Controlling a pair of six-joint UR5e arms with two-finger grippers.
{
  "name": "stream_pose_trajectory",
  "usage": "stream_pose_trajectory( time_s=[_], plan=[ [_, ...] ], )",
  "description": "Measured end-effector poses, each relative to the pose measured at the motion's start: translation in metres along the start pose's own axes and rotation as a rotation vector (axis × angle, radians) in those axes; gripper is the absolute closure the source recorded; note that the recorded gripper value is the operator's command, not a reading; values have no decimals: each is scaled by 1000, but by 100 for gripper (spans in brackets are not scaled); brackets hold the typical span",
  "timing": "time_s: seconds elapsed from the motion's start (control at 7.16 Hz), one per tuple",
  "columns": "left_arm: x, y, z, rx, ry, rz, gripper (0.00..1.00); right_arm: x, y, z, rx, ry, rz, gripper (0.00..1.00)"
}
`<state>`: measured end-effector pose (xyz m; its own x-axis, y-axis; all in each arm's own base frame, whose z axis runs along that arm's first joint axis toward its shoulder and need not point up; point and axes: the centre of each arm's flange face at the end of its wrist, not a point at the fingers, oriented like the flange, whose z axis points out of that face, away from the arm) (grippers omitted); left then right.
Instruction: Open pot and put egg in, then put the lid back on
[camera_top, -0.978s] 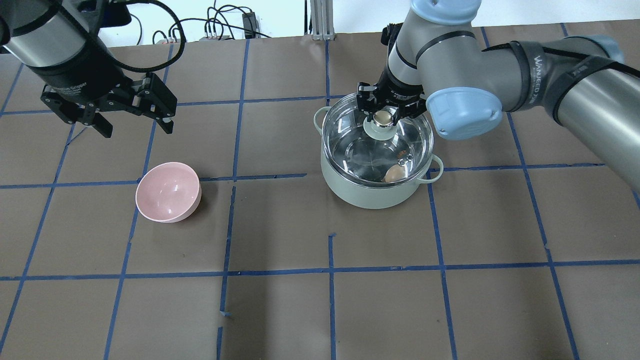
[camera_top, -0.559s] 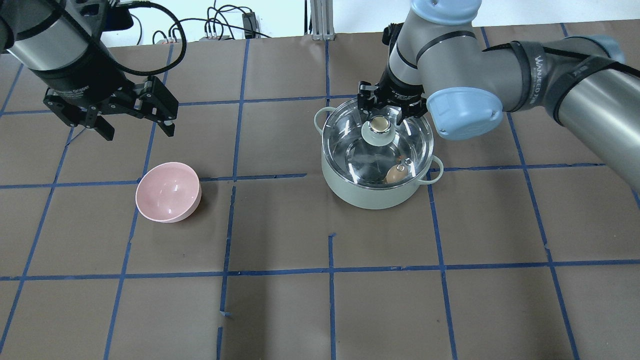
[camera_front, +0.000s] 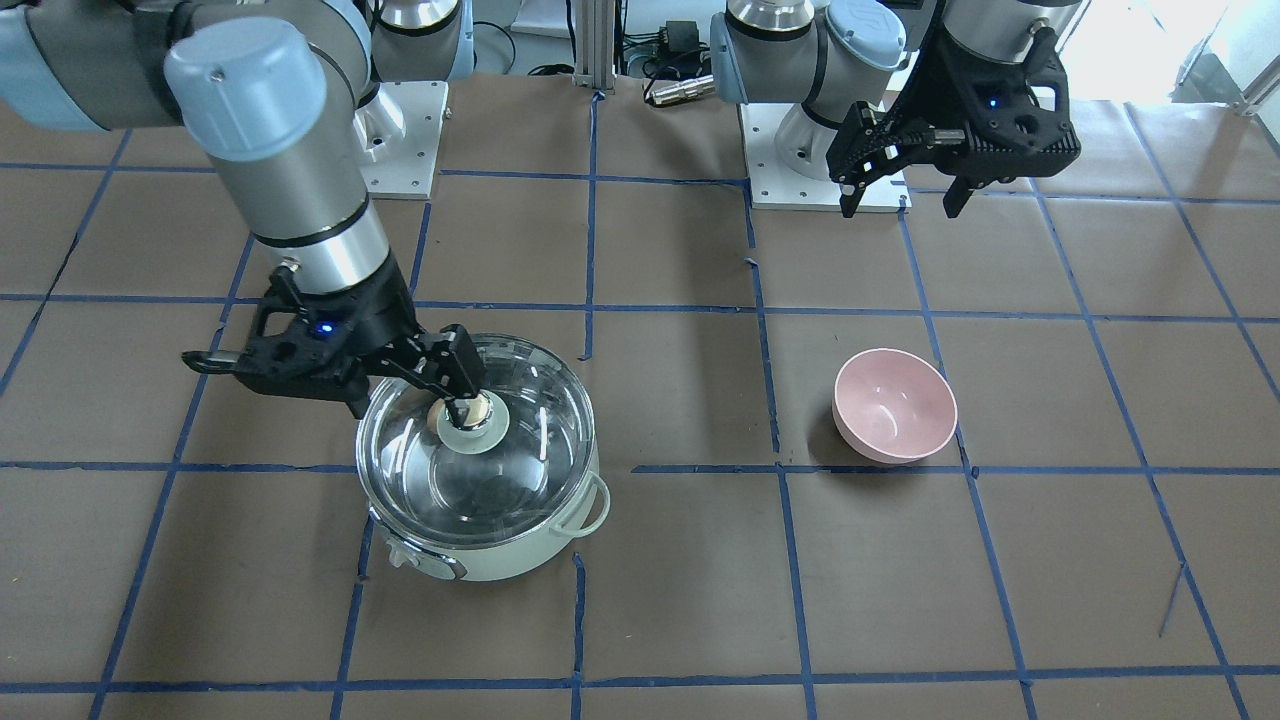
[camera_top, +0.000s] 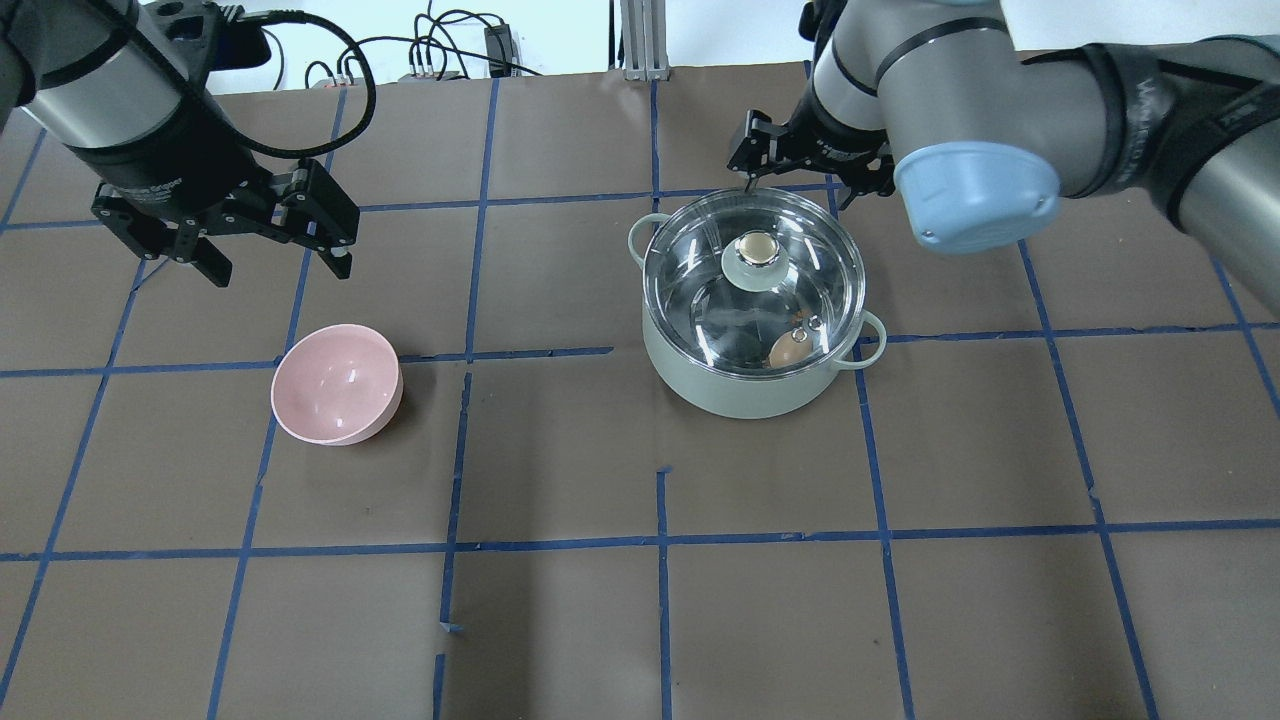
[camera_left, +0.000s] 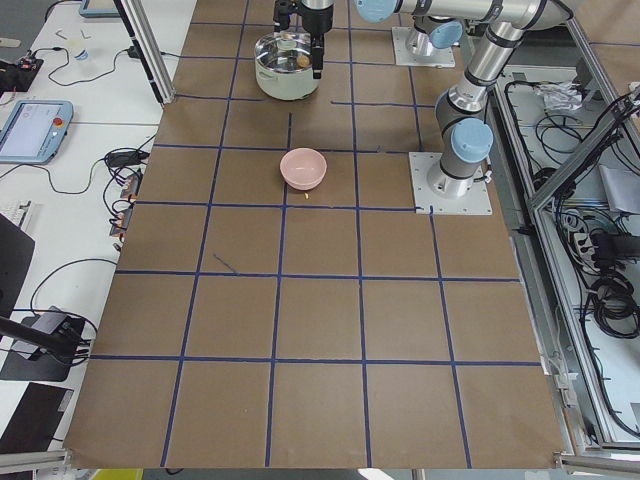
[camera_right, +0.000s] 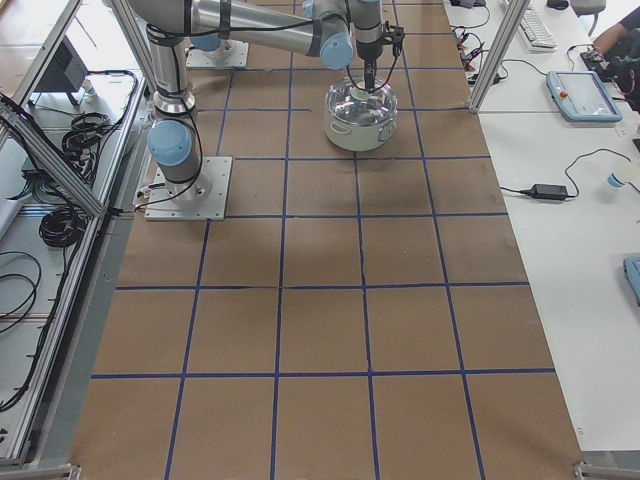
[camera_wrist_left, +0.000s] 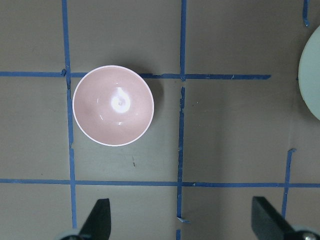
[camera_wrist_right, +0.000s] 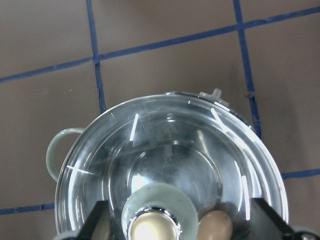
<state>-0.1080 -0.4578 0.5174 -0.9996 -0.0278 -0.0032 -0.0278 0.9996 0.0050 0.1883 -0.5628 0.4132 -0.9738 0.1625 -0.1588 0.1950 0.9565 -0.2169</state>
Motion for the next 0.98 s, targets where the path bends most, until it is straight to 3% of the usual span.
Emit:
stream_pose_trajectory(
  time_s=[0.28,0.42,0.7,0.98],
  plan=[
    [0,0,0,0,0,-1,0,49,-4,-49,9,30,8,0],
    [0,1,0,1,0,-2,0,59,12,-70,-18,60,9,0],
    [0,1,0,1,0,-2,0,62,35,-81,-80,87,15,0],
    [0,1,-1,2,-3,-2,0,59,35,-86,-78,85,14,0]
  ],
)
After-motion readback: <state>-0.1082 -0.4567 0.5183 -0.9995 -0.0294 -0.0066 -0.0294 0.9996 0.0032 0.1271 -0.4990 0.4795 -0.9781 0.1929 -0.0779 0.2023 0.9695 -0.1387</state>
